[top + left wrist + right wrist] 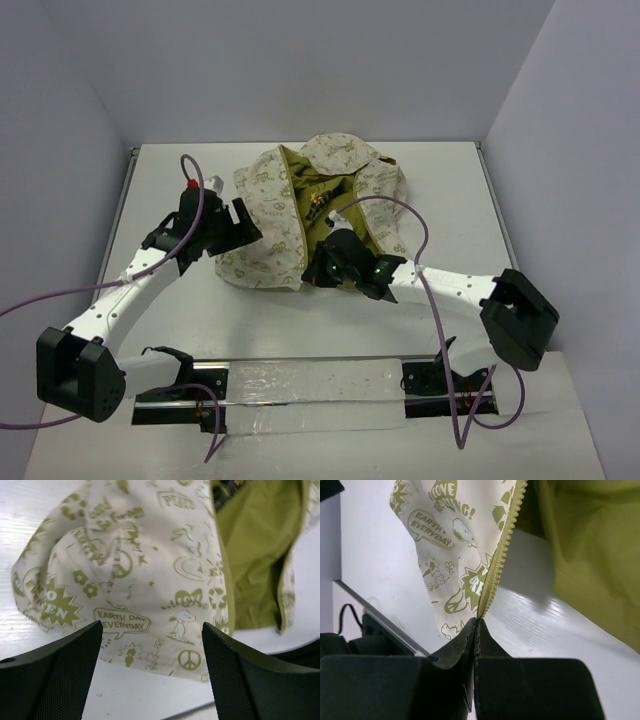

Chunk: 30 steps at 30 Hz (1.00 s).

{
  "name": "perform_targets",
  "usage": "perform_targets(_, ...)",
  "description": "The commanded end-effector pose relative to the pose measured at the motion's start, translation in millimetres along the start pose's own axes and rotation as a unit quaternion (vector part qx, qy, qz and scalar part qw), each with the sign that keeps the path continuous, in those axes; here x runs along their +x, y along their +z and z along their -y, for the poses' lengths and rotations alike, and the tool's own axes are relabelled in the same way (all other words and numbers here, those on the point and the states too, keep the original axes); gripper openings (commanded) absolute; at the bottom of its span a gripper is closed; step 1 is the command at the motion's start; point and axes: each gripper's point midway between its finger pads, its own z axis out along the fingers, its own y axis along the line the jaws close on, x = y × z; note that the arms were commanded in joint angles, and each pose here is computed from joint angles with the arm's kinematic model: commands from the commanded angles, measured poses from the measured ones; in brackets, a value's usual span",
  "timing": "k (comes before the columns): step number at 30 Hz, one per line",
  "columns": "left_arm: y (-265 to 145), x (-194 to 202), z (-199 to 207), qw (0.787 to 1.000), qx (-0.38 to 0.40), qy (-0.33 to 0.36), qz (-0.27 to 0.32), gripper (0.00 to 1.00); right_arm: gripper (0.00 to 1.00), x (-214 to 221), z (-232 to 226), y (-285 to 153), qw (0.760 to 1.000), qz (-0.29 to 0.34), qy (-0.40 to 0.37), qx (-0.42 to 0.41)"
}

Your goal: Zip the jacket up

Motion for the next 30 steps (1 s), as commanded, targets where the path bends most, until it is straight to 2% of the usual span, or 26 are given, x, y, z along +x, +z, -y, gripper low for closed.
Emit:
perform_targets(1,-11.1,28.7,49.4,0.985,0.158,0.033,-0.068,0.85,0.0,-6.3,12.5,-16.7,0.999,0.013,-0.037,0.019)
perform_targets(3,-14.5,45.7,65.8,0.972,0.215,0.027,-0.087,0.84,0.0,-10.5,10.3,-18.8,0.999,0.017,-0.046,0.015)
perform_targets(6,-14.2,53.3,78.3,0.964,0.25,0.032,-0.085,0.82,0.0,-19.3,2.8,-24.3,0.998,0.025,-0.056,0.011)
perform_targets(16,-14.1,89.3,107.5,0.948,0.286,0.084,-0.115,0.78,0.0,-34.9,-15.1,-31.2,0.997,0.027,-0.07,0.003)
perform_targets(24,-0.8,96.7,101.9,0.95,0.278,0.091,-0.11,0.66,0.0,-37.8,-40.9,-33.8,0.997,0.014,-0.061,-0.042)
perform_targets(25,-1.2,96.0,103.6,0.949,0.283,0.089,-0.107,0.63,0.0,-38.6,-41.7,-33.5,0.997,0.014,-0.061,-0.042)
perform_targets(26,-1.3,95.9,104.7,0.948,0.287,0.091,-0.104,0.56,0.0,-39.0,-41.6,-33.0,0.997,0.014,-0.061,-0.041)
perform_targets(30,0.0,97.2,103.0,0.948,0.286,0.095,-0.098,0.49,0.0,-40.0,-42.7,-33.5,0.997,0.015,-0.066,-0.04)
